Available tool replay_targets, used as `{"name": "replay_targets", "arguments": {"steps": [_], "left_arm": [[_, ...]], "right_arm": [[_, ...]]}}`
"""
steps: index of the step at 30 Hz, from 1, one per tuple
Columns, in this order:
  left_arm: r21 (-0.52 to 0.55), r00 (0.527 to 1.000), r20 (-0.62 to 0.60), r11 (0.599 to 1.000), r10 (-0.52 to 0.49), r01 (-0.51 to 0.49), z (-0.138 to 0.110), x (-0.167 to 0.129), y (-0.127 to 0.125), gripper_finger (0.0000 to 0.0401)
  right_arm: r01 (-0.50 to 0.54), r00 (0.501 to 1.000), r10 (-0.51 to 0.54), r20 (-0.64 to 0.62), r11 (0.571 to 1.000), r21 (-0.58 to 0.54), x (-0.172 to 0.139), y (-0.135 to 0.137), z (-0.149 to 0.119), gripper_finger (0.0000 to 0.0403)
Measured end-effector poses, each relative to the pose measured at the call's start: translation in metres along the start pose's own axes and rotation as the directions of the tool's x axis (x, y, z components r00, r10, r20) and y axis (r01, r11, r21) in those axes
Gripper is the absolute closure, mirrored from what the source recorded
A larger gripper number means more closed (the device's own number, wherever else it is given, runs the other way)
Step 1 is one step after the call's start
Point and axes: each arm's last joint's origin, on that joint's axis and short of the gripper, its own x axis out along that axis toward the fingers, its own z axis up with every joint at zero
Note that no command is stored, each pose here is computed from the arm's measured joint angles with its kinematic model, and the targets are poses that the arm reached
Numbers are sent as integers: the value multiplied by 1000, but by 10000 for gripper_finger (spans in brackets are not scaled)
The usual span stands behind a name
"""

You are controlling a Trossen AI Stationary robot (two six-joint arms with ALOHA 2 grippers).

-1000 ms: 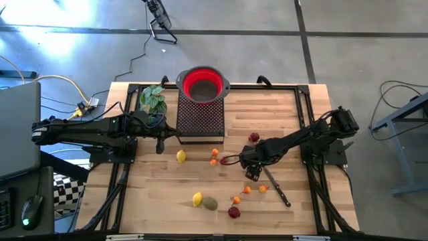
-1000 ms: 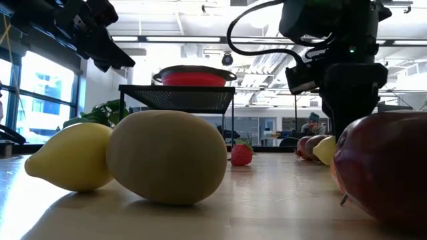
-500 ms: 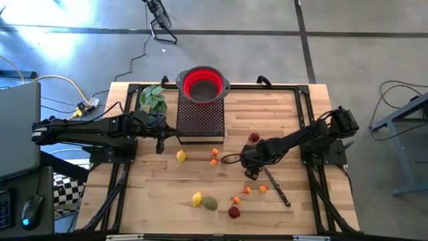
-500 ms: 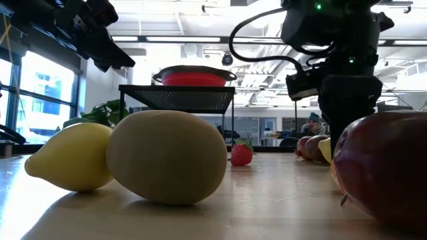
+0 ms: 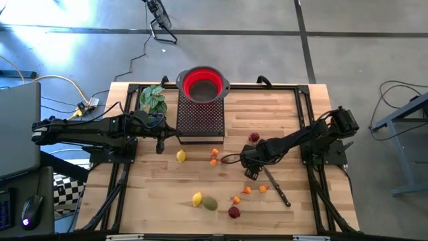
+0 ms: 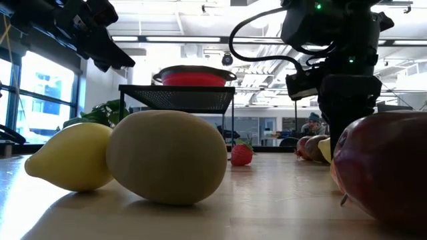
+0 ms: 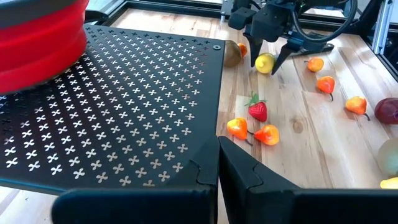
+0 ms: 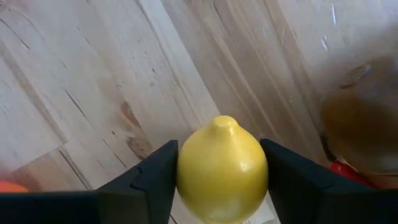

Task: Pick & Place Fruit
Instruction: Put the right lemon into the red strainer bowl

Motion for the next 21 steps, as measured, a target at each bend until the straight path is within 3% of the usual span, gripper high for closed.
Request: {"name": "replay_targets", "arguments": {"steps": [10, 17, 21], "left_arm": [[0, 1000, 2, 1000, 0, 0, 0, 0, 0, 401], [-1, 998, 55, 1000, -6, 6, 5, 0, 0, 401], [20, 995, 97, 1000, -9, 7, 9, -1, -1, 401]], "right_arm": [[-42, 999, 42, 1, 999, 2, -5, 3, 3, 207], [-114, 989, 114, 92, 993, -4, -33, 11, 15, 207], [-145, 968, 149, 204, 989, -33, -57, 15, 25, 207]]}}
